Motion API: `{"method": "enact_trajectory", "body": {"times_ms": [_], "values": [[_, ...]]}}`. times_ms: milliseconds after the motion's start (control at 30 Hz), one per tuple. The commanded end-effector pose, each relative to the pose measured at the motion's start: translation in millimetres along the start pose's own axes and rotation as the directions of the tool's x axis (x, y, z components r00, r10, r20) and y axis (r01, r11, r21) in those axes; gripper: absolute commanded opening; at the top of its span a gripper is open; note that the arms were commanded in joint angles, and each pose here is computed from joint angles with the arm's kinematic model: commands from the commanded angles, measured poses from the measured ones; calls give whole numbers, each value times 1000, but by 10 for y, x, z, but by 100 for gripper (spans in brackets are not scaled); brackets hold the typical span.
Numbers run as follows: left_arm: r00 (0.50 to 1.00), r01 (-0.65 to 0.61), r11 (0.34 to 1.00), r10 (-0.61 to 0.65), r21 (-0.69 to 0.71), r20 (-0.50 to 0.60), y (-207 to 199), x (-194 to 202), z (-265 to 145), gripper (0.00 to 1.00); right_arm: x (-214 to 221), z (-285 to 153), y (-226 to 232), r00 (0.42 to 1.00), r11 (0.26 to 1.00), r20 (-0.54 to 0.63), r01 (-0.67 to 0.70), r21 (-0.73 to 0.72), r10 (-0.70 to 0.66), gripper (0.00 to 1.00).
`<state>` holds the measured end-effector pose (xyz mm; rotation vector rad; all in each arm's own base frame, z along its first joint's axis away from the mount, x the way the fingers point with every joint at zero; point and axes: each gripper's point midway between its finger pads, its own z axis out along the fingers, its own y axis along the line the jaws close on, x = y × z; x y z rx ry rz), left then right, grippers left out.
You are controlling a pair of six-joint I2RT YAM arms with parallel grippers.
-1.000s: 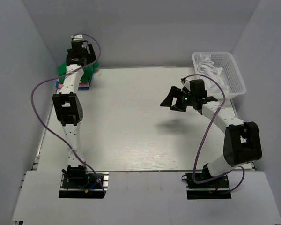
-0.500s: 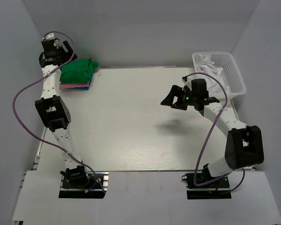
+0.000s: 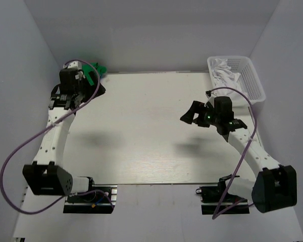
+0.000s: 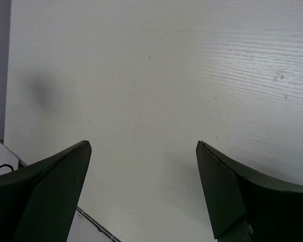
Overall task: Fold and stack the t-shirts
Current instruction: Put the neatly folded tshirt into the corner of the board with the left arm
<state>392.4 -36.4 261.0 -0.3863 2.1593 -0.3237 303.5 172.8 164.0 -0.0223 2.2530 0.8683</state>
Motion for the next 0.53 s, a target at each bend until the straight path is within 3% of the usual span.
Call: {"method": "enact_trajectory", "body": {"times_ms": [0, 167, 500], "values": [[1000, 14, 996, -15, -84, -12, 103, 158, -237, 100, -76, -175, -39, 995, 998, 88, 37, 51, -41, 90], [998, 4, 994, 3, -107, 63, 93, 55, -491, 100, -149, -363, 25, 982, 997, 178, 52, 48, -59, 90], [998, 10, 995, -3, -104, 66, 75, 77, -514, 100, -159, -468, 69, 970, 997, 231, 70, 39, -77, 90]]}}
